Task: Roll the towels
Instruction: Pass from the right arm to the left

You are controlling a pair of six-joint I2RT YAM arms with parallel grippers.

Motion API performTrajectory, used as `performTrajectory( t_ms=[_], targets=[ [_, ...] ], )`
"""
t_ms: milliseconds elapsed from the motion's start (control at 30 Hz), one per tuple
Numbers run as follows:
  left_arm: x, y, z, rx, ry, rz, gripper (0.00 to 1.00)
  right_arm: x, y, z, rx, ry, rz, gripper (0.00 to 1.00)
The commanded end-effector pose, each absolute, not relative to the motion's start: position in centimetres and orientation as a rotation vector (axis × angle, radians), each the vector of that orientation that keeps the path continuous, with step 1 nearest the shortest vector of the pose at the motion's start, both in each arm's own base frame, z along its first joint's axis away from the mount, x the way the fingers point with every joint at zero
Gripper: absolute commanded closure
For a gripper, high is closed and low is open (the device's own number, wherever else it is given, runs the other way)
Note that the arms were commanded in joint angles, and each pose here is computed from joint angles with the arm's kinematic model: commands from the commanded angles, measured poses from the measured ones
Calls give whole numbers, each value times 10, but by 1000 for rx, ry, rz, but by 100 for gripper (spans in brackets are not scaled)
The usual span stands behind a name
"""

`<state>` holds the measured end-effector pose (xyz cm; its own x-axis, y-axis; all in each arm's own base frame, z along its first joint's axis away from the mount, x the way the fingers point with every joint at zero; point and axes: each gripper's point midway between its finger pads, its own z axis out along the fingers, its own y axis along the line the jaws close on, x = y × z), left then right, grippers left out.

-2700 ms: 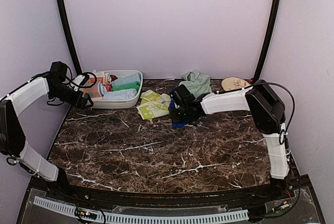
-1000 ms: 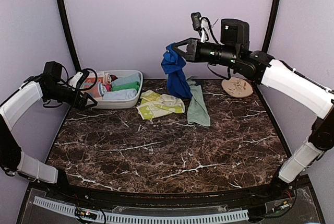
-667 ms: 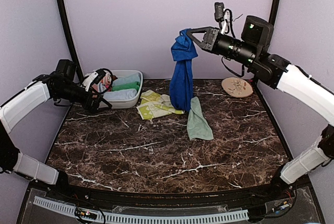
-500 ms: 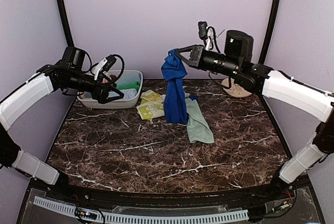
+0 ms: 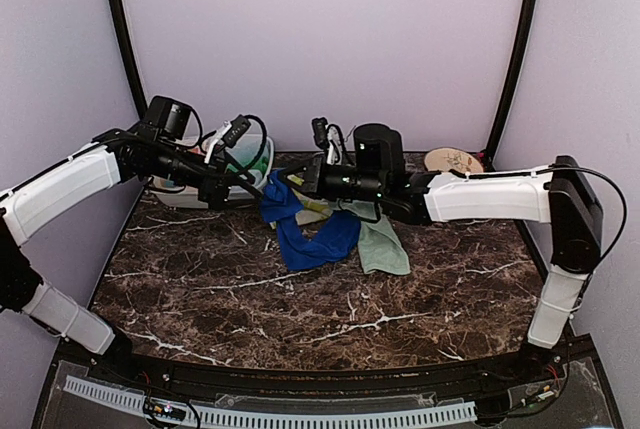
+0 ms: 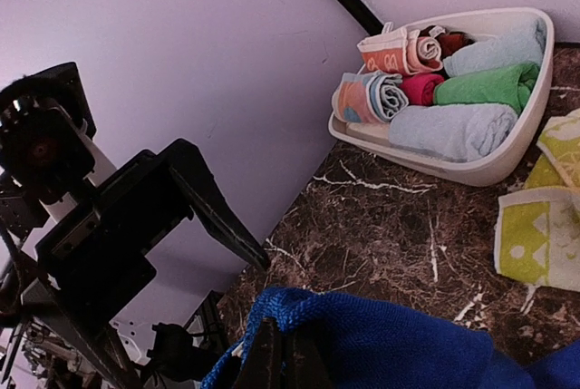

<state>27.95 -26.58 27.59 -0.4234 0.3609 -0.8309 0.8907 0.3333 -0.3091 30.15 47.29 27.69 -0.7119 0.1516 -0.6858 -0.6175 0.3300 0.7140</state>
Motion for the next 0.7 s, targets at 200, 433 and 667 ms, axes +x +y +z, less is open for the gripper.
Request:
performTrajectory(
  t_ms=[200,433,667],
  targets=[
    [277,-269,240,1161,1995,-1022,14,286,499,324,-399,1724,1676,100],
    [281,-273,243,1130,1971,-1047,36,277,509,323,-416,1724,1719,100],
    [294,-274,259,1106,1958,-1004,100,280,503,320,-409,1747,1686,93]
  ],
)
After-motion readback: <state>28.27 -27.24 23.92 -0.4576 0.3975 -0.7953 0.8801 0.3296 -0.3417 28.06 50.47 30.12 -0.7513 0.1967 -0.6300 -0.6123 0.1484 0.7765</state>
